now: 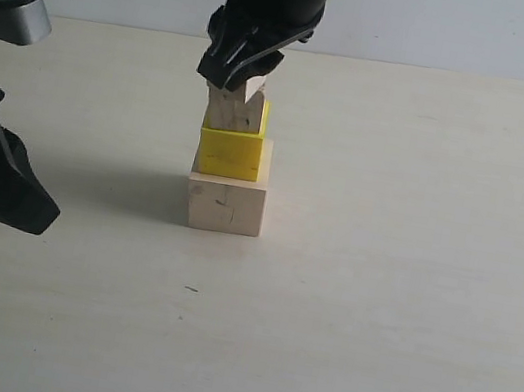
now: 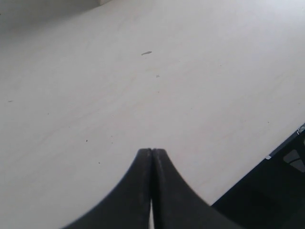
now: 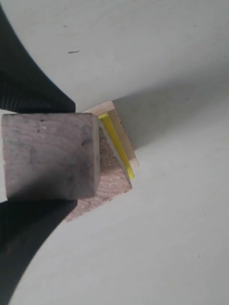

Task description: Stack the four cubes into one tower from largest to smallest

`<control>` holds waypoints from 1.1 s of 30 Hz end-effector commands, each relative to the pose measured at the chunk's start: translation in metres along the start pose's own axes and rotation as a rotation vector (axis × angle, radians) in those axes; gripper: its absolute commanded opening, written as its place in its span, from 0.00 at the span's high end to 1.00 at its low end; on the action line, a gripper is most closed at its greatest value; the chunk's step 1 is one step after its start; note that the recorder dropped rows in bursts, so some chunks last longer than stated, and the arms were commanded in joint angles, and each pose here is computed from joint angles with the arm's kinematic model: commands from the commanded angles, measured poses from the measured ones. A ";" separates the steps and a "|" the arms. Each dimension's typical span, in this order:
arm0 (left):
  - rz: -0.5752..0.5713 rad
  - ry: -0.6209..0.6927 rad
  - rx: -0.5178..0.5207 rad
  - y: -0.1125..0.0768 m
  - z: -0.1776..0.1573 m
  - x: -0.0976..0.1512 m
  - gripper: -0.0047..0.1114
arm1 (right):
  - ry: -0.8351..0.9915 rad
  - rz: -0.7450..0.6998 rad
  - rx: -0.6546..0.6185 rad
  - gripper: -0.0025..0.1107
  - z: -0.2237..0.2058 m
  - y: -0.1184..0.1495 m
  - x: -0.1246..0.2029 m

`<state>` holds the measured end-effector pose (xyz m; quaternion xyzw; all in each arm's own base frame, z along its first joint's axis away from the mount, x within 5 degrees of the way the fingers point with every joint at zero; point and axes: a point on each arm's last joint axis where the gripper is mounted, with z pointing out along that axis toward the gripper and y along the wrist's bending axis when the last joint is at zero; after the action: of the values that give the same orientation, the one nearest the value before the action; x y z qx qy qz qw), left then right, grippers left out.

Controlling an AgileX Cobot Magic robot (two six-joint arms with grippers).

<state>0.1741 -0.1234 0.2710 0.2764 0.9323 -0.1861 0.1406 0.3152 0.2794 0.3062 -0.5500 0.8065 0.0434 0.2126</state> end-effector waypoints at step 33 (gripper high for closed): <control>-0.005 -0.014 0.003 0.000 0.000 -0.001 0.96 | -0.115 0.869 0.038 0.98 -0.064 -0.009 -0.019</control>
<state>0.1741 -0.1235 0.2711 0.2760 0.9323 -0.1869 0.1405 0.3101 0.2730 0.3691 -0.2310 0.9362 0.1300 0.2306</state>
